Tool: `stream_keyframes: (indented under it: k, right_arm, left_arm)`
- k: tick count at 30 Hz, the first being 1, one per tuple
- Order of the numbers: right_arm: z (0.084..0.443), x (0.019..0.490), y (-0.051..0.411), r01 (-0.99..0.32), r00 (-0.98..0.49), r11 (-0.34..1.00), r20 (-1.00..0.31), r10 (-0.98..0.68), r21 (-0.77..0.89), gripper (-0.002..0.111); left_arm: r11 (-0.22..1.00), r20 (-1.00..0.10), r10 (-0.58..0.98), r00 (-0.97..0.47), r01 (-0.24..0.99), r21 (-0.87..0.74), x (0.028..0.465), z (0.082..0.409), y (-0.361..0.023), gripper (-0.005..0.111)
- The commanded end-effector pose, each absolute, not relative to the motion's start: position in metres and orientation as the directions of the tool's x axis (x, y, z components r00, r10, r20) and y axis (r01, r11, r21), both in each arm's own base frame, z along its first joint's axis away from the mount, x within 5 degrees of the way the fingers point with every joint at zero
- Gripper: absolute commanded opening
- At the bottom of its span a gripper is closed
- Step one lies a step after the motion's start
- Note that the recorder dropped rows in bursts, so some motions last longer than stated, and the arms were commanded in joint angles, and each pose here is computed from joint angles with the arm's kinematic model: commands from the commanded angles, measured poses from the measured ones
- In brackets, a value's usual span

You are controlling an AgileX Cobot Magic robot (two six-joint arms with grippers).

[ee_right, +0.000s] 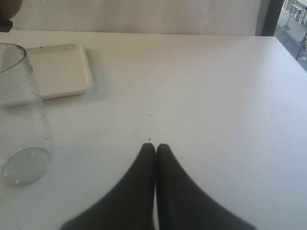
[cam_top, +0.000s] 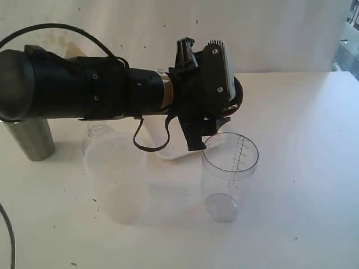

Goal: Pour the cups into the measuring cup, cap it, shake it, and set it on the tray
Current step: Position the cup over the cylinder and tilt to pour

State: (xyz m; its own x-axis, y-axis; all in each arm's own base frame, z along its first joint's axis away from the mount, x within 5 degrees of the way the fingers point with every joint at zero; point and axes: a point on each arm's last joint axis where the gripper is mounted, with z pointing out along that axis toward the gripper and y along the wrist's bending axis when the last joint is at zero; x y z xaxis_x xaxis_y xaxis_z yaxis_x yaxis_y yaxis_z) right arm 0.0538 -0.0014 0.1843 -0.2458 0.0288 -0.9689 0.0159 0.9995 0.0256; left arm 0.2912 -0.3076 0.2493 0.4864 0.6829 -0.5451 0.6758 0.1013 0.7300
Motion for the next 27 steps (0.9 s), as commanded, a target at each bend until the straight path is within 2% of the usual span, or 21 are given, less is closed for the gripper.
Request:
stream_keyframes:
  k: [1, 12, 19, 27]
  right_arm:
    - [0.1829, 0.0537, -0.0017, 0.022, -0.245, 0.999, -0.969, 0.033, 0.028, 0.0]
    - [0.1829, 0.0537, -0.0017, 0.022, -0.245, 0.999, -0.969, 0.033, 0.028, 0.0]
    - [0.1829, 0.0537, -0.0017, 0.022, -0.245, 0.999, -0.969, 0.033, 0.028, 0.0]
    - [0.1829, 0.0537, -0.0017, 0.022, -0.245, 0.999, -0.969, 0.033, 0.028, 0.0]
  left_arm:
    - [0.061, -0.491, 0.696, 0.524, 0.638, 0.767, 0.2811, 0.2579, -0.3146, 0.0]
    - [0.052, -0.473, 0.71, 0.522, 0.631, 0.774, 0.2793, 0.2589, -0.3165, 0.0]
    - [-0.051, -0.348, 0.727, 0.592, 0.552, 0.833, 0.2806, 0.2579, -0.3149, 0.0]
    - [-0.085, -0.3, 0.729, 0.616, 0.516, 0.852, 0.2719, 0.2651, -0.3177, 0.0]
